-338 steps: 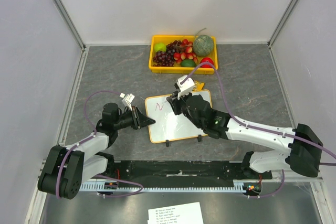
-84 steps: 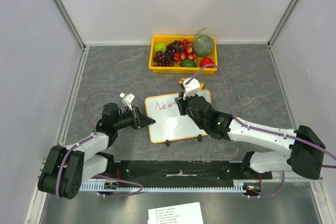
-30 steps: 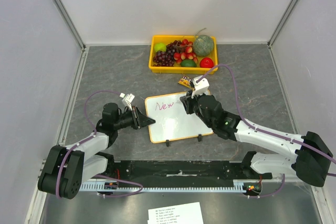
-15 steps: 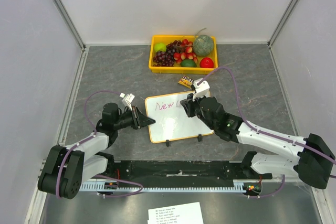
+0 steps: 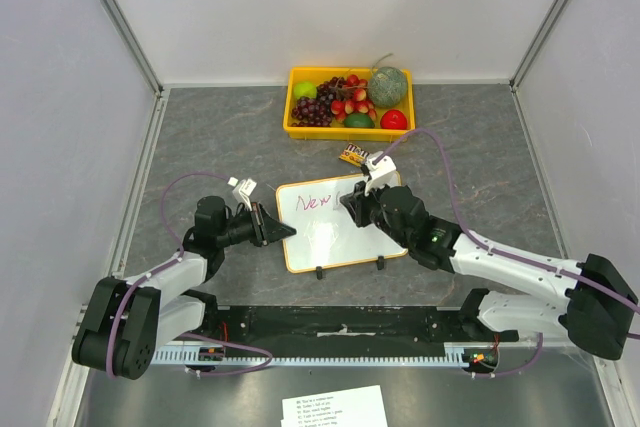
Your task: Write a sentence on the whiteboard
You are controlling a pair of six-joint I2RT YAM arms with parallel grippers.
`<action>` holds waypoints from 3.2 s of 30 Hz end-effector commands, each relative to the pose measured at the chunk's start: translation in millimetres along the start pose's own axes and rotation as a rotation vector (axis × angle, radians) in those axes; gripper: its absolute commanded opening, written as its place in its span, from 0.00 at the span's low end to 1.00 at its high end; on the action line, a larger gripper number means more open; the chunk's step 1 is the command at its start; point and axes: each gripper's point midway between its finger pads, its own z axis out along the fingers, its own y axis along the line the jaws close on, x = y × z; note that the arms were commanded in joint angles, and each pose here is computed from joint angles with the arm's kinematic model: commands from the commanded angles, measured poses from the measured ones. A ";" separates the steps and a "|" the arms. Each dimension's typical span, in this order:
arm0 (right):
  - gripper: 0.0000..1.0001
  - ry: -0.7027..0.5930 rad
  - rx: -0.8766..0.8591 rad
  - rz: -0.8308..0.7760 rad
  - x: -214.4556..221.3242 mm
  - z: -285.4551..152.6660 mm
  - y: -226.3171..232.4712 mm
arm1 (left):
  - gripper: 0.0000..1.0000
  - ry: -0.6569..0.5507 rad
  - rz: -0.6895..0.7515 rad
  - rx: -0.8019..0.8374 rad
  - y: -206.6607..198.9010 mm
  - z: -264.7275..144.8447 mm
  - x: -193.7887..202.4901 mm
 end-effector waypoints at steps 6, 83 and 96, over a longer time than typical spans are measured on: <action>0.00 -0.083 -0.080 0.062 -35.1 -4.9 16.7 | 0.02 -0.034 0.054 -0.030 6.7 1.9 -7.0; 0.00 -0.157 0.097 -0.079 -45.6 -6.3 -19.4 | 0.02 -0.031 0.054 -0.035 7.6 3.3 -6.6; 0.00 -0.111 0.103 -0.068 -23.0 2.1 -22.0 | 0.02 -0.028 0.054 -0.033 7.4 3.5 -5.8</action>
